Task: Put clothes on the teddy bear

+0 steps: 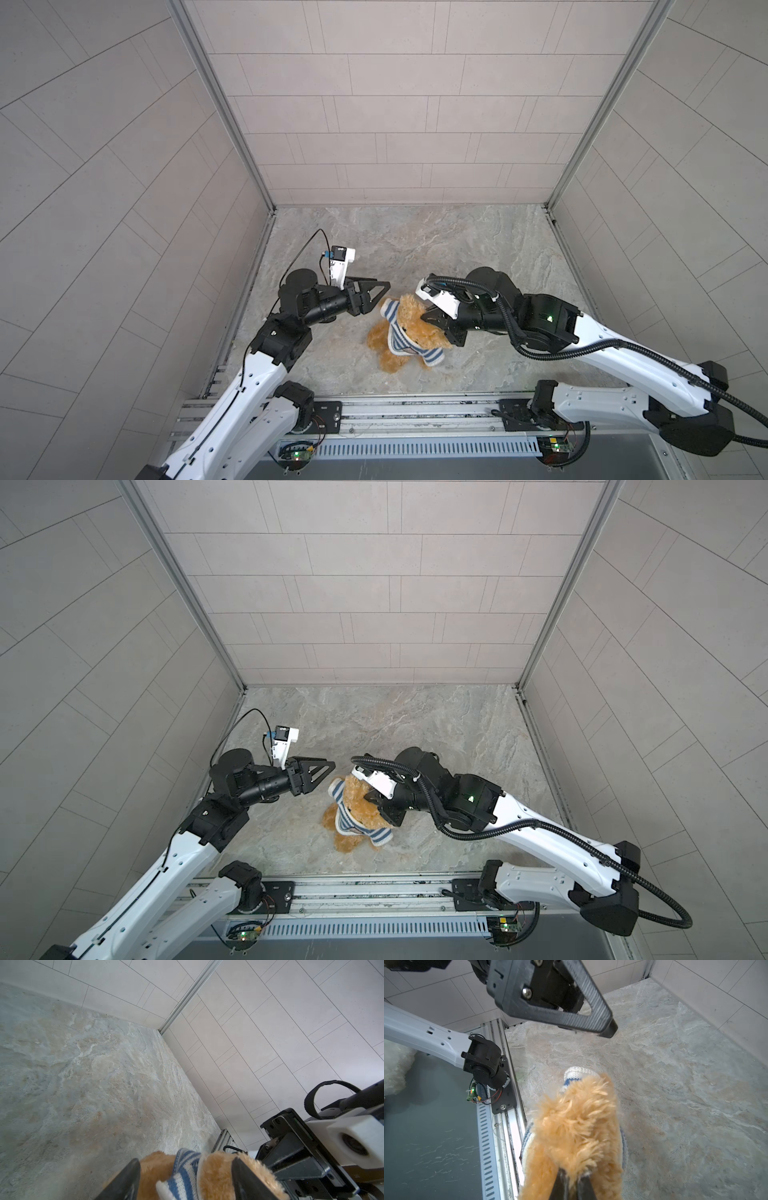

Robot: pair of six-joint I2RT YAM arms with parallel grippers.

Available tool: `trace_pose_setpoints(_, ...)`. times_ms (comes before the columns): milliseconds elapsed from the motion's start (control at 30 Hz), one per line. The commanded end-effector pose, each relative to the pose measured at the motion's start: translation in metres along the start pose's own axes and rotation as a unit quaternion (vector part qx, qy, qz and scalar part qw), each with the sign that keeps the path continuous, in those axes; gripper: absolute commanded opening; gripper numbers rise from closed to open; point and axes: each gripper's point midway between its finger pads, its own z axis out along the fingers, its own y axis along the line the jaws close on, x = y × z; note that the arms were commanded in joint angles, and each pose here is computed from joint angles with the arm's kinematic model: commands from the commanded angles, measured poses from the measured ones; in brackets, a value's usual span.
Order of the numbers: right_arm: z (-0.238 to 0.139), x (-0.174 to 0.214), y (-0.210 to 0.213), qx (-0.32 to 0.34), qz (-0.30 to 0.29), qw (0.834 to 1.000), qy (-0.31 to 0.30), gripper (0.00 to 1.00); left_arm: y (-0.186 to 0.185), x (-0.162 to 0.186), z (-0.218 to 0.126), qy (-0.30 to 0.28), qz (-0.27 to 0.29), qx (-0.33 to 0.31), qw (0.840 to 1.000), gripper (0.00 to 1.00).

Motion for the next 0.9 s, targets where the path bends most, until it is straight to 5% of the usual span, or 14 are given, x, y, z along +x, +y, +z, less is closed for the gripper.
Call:
trace_pose_setpoints(0, -0.012, -0.024, -0.001, 0.014, -0.04, 0.998, -0.037, 0.0, 0.006, 0.016, -0.001, 0.022, -0.001, -0.002, 1.0, 0.73)
trace_pose_setpoints(333, -0.006, -0.024, 0.003, 0.006, -0.053, 0.998, -0.028, 0.0, 0.016, 0.047, 0.018, 0.061, -0.017, -0.004, 0.998, 0.63)
trace_pose_setpoints(700, -0.013, -0.021, -0.011, 0.049, -0.058, 0.997, -0.024, 0.0, 0.034, 0.063, 0.02, 0.076, -0.029, -0.031, 0.996, 0.0)
trace_pose_setpoints(867, -0.03, -0.023, -0.014, 0.067, -0.053, 0.995, -0.057, 0.0, 0.082, 0.072, 0.013, 0.073, -0.072, -0.102, 0.989, 0.0)
